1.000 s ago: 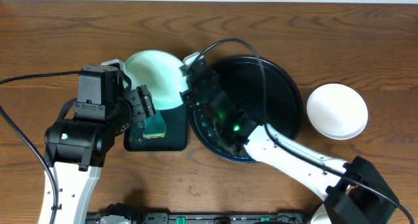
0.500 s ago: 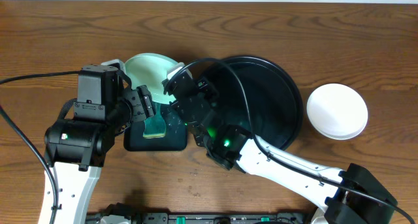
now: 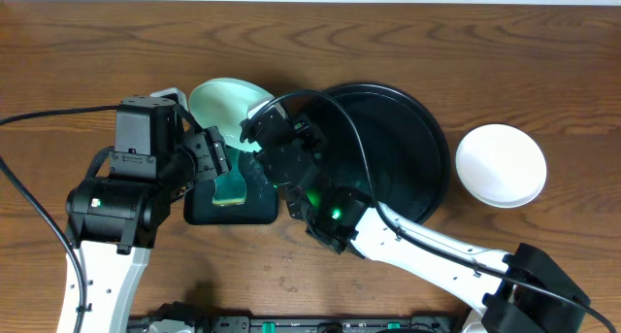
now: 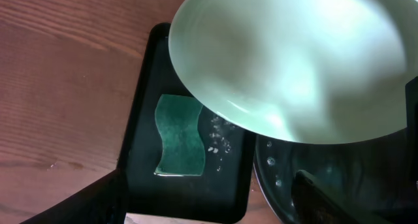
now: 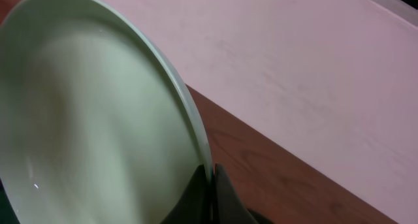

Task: Clean dirty plates on tray and stack at the side
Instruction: 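Lift the mint plate with the right gripper and tilt it over the tray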

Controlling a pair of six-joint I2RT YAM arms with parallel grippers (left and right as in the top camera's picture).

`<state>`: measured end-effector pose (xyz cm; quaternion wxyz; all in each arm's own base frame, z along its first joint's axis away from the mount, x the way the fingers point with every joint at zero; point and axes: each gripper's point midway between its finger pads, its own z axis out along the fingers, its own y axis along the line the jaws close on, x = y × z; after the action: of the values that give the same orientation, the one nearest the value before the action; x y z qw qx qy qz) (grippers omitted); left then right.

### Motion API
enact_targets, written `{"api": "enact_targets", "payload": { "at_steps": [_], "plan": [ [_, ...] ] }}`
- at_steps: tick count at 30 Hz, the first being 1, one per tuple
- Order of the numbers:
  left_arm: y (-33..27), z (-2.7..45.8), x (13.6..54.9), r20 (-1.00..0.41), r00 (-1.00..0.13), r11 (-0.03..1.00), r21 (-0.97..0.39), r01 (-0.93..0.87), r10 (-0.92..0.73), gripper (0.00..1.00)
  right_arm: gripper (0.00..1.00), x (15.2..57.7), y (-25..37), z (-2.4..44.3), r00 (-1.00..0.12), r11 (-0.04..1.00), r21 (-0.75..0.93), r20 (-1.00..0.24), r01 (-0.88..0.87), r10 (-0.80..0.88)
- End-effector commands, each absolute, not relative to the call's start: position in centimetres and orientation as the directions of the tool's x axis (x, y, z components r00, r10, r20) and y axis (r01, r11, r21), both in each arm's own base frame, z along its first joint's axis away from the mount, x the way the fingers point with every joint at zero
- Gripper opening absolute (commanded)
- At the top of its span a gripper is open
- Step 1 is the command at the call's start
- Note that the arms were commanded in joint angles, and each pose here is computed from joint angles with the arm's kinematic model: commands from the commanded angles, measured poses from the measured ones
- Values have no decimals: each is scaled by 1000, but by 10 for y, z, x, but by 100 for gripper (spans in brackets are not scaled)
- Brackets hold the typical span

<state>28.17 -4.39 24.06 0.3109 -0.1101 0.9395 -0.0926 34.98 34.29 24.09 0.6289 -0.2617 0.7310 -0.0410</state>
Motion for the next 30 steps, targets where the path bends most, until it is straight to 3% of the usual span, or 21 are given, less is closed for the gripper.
{"api": "enact_targets", "payload": {
  "at_steps": [1,26,30],
  "plan": [
    [-43,250,284,-581,-769,958,-246,-146,-267,80,1,349,339,264,-47,879,-367,-916,-303,-399],
    [-43,250,284,-581,-769,958,-247,-146,-267,80,1,353,331,265,-57,889,-370,-915,-268,-399],
    [-43,250,284,-581,-769,958,-247,-146,-267,80,1,364,319,263,-102,938,-259,-952,-229,-288]
  ]
}}
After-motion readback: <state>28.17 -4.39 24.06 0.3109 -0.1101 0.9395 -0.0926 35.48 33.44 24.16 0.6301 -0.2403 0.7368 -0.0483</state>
